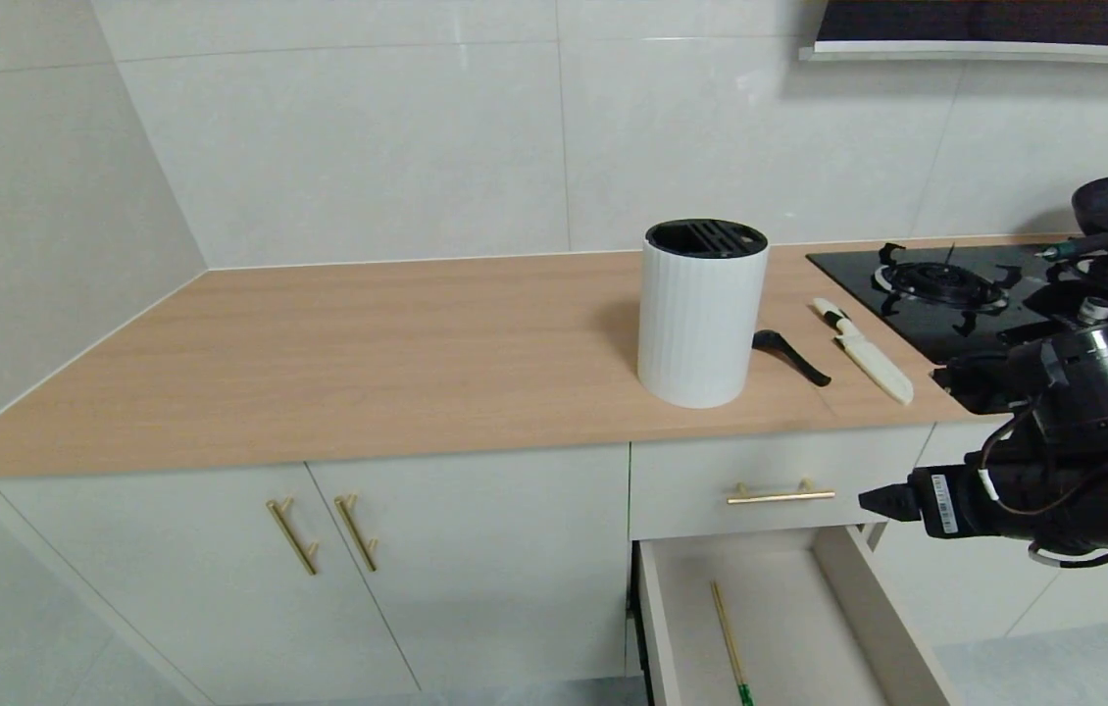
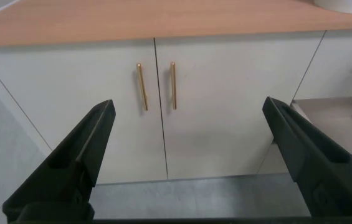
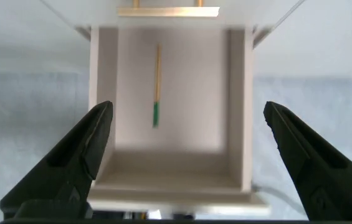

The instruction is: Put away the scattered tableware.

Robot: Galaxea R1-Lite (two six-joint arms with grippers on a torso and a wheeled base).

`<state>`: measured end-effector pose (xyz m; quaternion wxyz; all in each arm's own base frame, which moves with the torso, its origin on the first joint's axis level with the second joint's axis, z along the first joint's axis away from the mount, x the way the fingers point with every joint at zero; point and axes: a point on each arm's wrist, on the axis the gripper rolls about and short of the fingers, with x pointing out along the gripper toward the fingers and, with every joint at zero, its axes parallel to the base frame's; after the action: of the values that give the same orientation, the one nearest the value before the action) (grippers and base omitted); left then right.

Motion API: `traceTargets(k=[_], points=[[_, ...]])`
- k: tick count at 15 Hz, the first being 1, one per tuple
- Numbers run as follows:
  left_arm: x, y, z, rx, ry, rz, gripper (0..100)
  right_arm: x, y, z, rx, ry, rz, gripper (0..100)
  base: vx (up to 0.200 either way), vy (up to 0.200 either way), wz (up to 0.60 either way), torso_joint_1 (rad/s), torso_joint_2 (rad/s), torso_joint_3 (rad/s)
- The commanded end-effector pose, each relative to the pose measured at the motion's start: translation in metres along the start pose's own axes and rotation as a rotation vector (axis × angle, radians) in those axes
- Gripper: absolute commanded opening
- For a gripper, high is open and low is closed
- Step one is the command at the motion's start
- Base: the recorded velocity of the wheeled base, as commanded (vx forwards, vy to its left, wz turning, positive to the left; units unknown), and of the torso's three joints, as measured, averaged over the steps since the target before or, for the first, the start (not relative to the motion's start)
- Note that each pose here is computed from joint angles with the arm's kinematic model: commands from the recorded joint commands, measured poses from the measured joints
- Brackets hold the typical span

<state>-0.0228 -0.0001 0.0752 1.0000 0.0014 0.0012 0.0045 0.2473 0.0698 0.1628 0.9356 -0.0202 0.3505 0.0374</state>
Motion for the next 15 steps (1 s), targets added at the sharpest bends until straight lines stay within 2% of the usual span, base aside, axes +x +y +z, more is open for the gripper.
traceTargets(k=[1, 2, 4, 6, 8, 11, 15], points=[[0.000, 0.000, 0.000, 0.000, -0.001, 0.000, 100, 0.008, -0.015, 0.007, -0.011, -0.037, -0.041, 100, 0.000, 0.000, 0.00, 0.041, -0.09, -0.041], [0.000, 0.000, 0.000, 0.000, 0.001, 0.000, 100, 0.020, -0.023, 0.017, -0.031, -0.084, -0.046, 100, 0.000, 0.000, 0.00, 0.041, -0.05, -0.027], [0.000, 0.000, 0.000, 0.000, 0.001, 0.000, 100, 0.046, -0.037, 0.052, -0.031, -0.189, 0.046, 100, 0.000, 0.000, 0.00, 0.000, 0.00, 0.000], [0.000, 0.000, 0.000, 0.000, 0.001, 0.000, 100, 0.081, -0.045, 0.080, -0.024, -0.223, 0.117, 100, 0.000, 0.000, 0.00, 0.000, 0.00, 0.000], [0.000, 0.000, 0.000, 0.000, 0.001, 0.000, 100, 0.113, -0.048, 0.100, -0.040, -0.255, 0.131, 100, 0.000, 0.000, 0.00, 0.000, 0.00, 0.000], [0.000, 0.000, 0.000, 0.000, 0.001, 0.000, 100, 0.138, -0.055, 0.113, -0.130, -0.287, 0.119, 100, 0.000, 0.000, 0.00, 0.000, 0.00, 0.000], [0.000, 0.000, 0.000, 0.000, 0.001, 0.000, 100, 0.157, -0.054, 0.111, -0.166, -0.286, 0.218, 100, 0.000, 0.000, 0.00, 0.000, 0.00, 0.000]])
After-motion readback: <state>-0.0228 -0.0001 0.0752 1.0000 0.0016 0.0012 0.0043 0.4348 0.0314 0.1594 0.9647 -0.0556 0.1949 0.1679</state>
